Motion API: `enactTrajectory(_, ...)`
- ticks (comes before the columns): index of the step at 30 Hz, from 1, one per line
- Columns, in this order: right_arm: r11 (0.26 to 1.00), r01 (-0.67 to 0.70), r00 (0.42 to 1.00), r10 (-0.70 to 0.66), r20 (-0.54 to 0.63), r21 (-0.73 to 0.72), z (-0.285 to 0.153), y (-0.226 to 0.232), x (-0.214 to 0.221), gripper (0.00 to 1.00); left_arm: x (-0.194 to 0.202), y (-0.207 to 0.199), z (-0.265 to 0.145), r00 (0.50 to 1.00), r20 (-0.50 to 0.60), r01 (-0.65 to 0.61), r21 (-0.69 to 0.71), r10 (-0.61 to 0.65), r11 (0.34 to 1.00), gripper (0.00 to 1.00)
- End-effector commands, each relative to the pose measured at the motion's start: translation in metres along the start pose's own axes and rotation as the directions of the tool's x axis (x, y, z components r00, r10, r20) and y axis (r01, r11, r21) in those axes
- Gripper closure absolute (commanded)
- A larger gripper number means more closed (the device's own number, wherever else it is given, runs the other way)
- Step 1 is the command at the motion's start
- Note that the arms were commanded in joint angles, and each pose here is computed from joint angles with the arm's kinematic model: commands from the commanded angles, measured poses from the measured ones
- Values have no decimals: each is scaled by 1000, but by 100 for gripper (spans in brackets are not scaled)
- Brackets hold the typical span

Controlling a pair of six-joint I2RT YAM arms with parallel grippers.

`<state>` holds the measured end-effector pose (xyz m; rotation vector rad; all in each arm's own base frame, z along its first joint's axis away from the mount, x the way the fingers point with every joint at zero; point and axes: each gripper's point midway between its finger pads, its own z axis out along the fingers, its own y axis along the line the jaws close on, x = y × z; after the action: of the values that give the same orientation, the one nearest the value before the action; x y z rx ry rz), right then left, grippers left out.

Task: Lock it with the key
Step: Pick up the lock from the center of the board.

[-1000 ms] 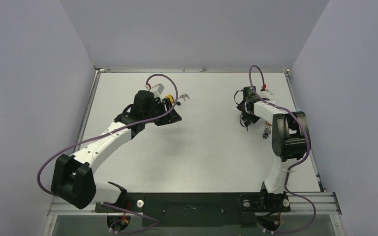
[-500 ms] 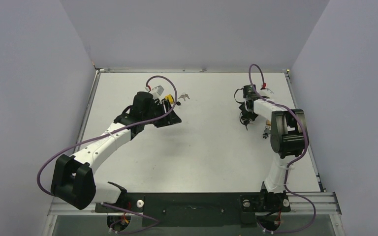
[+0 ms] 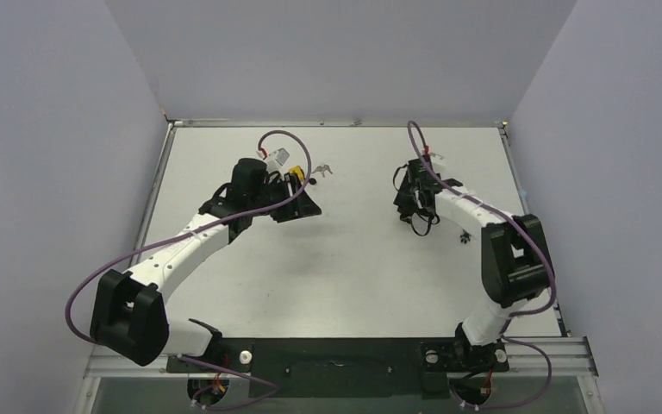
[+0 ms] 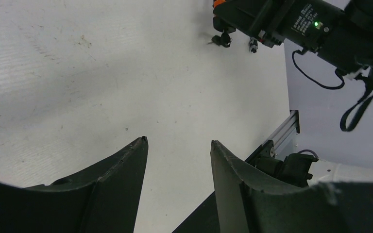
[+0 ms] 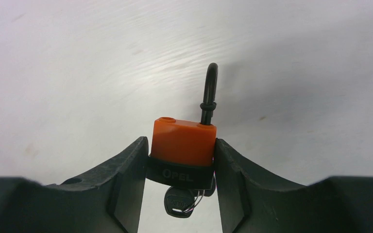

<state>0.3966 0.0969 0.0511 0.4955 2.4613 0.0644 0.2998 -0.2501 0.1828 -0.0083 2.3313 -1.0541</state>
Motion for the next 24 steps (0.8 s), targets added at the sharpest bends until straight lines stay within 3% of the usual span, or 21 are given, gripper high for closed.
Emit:
enactTrajectory(1, 901, 208, 976, -163, 145, -382, -92, 79, -8, 100, -29, -49, -13, 995, 53, -96, 170, 88, 981, 52)
enactTrajectory(4, 796, 294, 955, -224, 194, -529, -142, 101, 15, 100, -31, -57, -18, 990, 52, -142, 197, 134, 970, 54)
enactTrajectory(8, 598, 417, 907, -322, 271, -684, -207, 125, 49, 100, -36, -76, -31, 978, 68, -210, 254, 199, 944, 56)
enactTrajectory(14, 371, 471, 869, -348, 351, -800, -281, 136, 66, 98, -41, -107, -58, 962, 78, -272, 348, 262, 897, 57)
enactTrajectory(19, 171, 433, 863, -361, 353, -885, -331, 145, 78, 99, -37, -123, -74, 940, 103, -338, 412, 325, 846, 58)
enactTrajectory(24, 37, 396, 870, -335, 362, -918, -377, 151, 76, 100, -32, -150, -101, 890, 166, -445, 520, 425, 729, 58)
